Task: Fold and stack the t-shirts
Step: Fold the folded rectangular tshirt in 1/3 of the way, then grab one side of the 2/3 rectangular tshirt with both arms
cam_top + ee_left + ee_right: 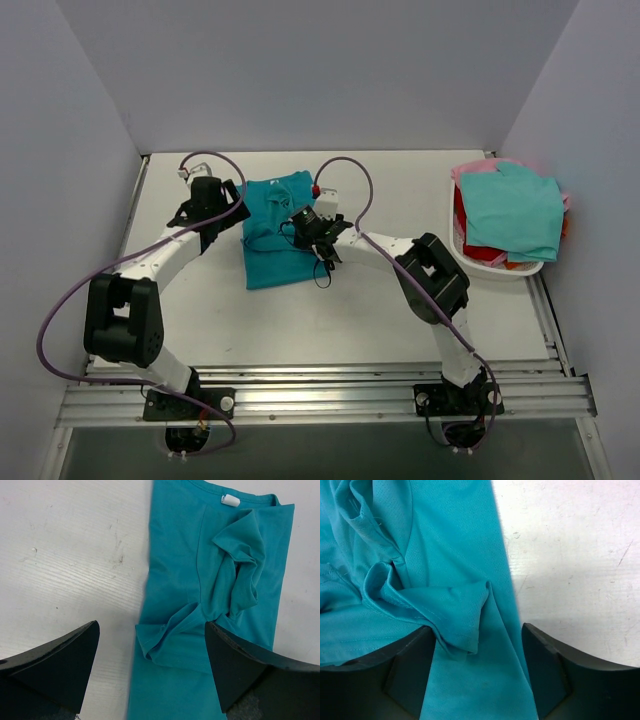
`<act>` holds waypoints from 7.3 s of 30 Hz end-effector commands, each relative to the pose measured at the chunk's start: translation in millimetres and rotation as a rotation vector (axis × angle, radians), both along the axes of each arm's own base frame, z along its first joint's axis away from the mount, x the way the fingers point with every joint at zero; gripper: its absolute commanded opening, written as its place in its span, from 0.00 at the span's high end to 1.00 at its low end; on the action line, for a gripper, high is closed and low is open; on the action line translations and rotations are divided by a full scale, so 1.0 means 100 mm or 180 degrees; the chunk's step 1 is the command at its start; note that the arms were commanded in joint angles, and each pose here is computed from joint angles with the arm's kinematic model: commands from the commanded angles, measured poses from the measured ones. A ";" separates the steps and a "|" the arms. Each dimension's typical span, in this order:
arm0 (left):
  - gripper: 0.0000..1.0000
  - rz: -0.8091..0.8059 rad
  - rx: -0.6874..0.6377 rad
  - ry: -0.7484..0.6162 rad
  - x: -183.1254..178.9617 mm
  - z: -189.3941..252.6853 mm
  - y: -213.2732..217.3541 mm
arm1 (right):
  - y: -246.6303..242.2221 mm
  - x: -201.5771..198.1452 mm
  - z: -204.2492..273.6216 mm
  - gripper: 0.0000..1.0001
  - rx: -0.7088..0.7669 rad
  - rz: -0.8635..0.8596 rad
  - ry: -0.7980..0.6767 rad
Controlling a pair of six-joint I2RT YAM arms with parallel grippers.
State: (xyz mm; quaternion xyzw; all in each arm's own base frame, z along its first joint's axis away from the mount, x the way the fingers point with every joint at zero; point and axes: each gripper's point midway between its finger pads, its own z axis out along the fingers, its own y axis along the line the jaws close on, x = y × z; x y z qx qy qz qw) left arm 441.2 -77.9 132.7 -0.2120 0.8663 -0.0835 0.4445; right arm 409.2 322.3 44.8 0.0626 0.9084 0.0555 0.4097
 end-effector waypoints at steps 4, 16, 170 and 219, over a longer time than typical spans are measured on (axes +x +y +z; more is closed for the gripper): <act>0.05 -0.0010 -0.0040 -0.0148 0.12 0.09 -0.01 | 0.06 0.10 0.27 0.46 0.0087 -0.0001 -0.0146; 0.05 0.0007 -0.0023 -0.0156 0.12 0.08 0.00 | 0.13 0.14 0.16 0.70 0.0093 0.0043 -0.0093; 0.85 -0.1416 0.1935 -0.0206 1.07 -0.30 -1.64 | -1.40 0.58 0.07 0.04 0.0667 -0.0668 -0.0158; 0.02 -0.0201 -0.0726 -0.0036 -0.37 -0.51 -1.30 | -0.85 0.84 0.11 0.14 0.1051 -0.0245 -0.0164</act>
